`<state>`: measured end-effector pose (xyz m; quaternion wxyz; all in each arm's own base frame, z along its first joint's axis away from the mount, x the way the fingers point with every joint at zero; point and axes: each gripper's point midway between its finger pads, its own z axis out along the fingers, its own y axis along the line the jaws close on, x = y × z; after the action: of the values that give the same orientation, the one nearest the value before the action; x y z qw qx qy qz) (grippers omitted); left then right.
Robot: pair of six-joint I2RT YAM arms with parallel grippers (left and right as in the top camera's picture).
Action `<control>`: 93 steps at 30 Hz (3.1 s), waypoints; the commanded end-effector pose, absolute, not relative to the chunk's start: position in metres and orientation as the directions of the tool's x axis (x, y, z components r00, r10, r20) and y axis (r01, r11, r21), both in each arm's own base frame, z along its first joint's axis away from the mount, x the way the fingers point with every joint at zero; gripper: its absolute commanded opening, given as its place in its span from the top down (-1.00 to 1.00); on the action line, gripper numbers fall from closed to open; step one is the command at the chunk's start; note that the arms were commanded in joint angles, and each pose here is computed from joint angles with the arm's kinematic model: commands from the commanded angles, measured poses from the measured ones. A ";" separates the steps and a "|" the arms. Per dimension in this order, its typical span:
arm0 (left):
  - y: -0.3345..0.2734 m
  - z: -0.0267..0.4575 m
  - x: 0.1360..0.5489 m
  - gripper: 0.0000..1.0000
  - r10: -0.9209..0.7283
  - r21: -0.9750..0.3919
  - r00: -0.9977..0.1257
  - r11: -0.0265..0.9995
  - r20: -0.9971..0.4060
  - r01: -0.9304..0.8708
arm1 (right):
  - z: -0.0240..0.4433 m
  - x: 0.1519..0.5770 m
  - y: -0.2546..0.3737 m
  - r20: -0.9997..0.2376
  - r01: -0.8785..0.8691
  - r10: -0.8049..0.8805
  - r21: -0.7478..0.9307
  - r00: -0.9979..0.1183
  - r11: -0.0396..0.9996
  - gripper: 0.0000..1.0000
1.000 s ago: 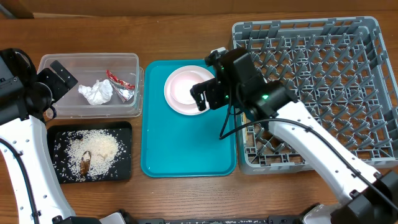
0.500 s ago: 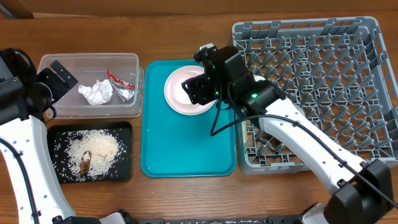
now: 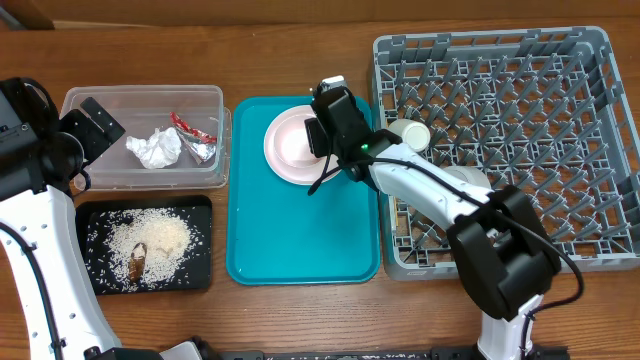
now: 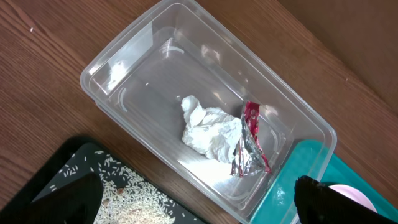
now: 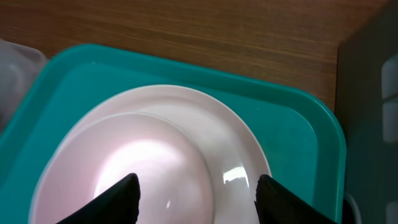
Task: Sort waste into correct bins and load items into the dishwasher
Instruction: 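Lift the pink plate and carry it into the rack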
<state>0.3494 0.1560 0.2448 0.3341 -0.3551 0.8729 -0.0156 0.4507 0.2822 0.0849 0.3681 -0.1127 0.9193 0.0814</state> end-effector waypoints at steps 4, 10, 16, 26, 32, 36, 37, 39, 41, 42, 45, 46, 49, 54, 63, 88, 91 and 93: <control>0.155 0.245 0.353 -1.00 -0.639 -0.275 -0.518 0.741 -0.569 -0.613 | 0.061 0.456 0.273 -0.673 -0.221 -0.159 0.007 -0.723 0.975 0.10; 0.155 0.246 0.353 -1.00 -0.639 -0.275 -0.517 0.741 -0.569 -0.613 | 0.053 0.449 0.268 -0.638 -0.223 -0.177 -0.008 -0.750 0.975 0.32; 0.155 0.246 0.353 -1.00 -0.639 -0.275 -0.517 0.741 -0.569 -0.613 | 0.048 0.441 0.272 -0.608 -0.249 -0.189 0.014 -0.771 0.968 0.46; 0.155 0.246 0.353 -1.00 -0.639 -0.275 -0.517 0.741 -0.569 -0.613 | 0.070 0.458 0.284 -0.690 -0.263 -0.158 0.049 -0.706 0.963 0.92; 0.155 0.246 0.353 -1.00 -0.639 -0.275 -0.517 0.741 -0.569 -0.613 | 0.142 0.482 0.269 -0.828 -0.228 -0.197 -0.087 -0.524 0.970 0.92; 0.155 0.245 0.353 -1.00 -0.639 -0.275 -0.518 0.741 -0.569 -0.613 | 0.214 0.495 0.225 -0.902 -0.008 -0.234 -0.248 -0.363 0.969 0.92; 0.155 0.246 0.353 -1.00 -0.639 -0.275 -0.517 0.741 -0.569 -0.613 | 0.234 0.496 0.210 -0.911 0.074 -0.254 -0.292 -0.324 0.954 0.92; 0.155 0.246 0.353 -1.00 -0.639 -0.275 -0.517 0.741 -0.569 -0.613 | 0.266 0.495 0.184 -0.909 0.215 -0.313 -0.375 -0.277 0.902 0.92; 0.155 0.246 0.353 -1.00 -0.639 -0.275 -0.517 0.741 -0.569 -0.613 | 0.293 0.495 0.161 -0.881 0.327 -0.393 -0.465 -0.264 0.822 0.92; 0.155 0.246 0.353 -1.00 -0.639 -0.275 -0.517 0.741 -0.569 -0.613 | 0.305 0.494 0.150 -0.853 0.368 -0.443 -0.520 -0.276 0.771 0.92; 0.155 0.246 0.353 -1.00 -0.639 -0.275 -0.517 0.741 -0.569 -0.612 | 0.321 0.497 0.121 -0.738 0.394 -0.571 -0.675 -0.360 0.623 0.92; 0.155 0.245 0.353 -1.00 -0.639 -0.275 -0.518 0.741 -0.569 -0.613 | 0.322 0.500 0.109 -0.693 0.387 -0.601 -0.721 -0.398 0.576 0.92; 0.155 0.246 0.353 -1.00 -0.639 -0.275 -0.517 0.741 -0.569 -0.613 | 0.322 0.503 0.069 -0.629 0.401 -0.602 -0.778 -0.492 0.484 0.92; 0.155 0.246 0.353 -1.00 -0.639 -0.275 -0.517 0.741 -0.569 -0.613 | 0.305 0.496 -0.021 -0.530 0.406 -0.489 -0.847 -0.693 0.344 0.92; 0.155 0.246 0.353 -1.00 -0.639 -0.275 -0.517 0.741 -0.569 -0.613 | 0.252 0.477 -0.106 -0.346 0.251 -0.349 -0.924 -0.871 0.289 0.92; 0.155 0.246 0.353 -1.00 -0.639 -0.275 -0.517 0.741 -0.569 -0.613 | 0.165 0.467 -0.077 -0.282 0.014 -0.398 -0.830 -0.873 0.557 0.92; 0.155 0.246 0.353 -1.00 -0.639 -0.275 -0.517 0.741 -0.569 -0.613 | 0.166 0.468 -0.075 -0.285 0.014 -0.402 -0.830 -0.870 0.557 0.92; 0.155 0.246 0.353 -1.00 -0.639 -0.275 -0.517 0.741 -0.569 -0.613 | 0.166 0.469 -0.073 -0.290 0.017 -0.405 -0.830 -0.867 0.557 0.92</control>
<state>0.3494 0.1560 0.2448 0.3341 -0.3551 0.8729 -0.0156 0.4627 -0.0902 0.1855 0.2180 -0.0905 0.8324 -0.5013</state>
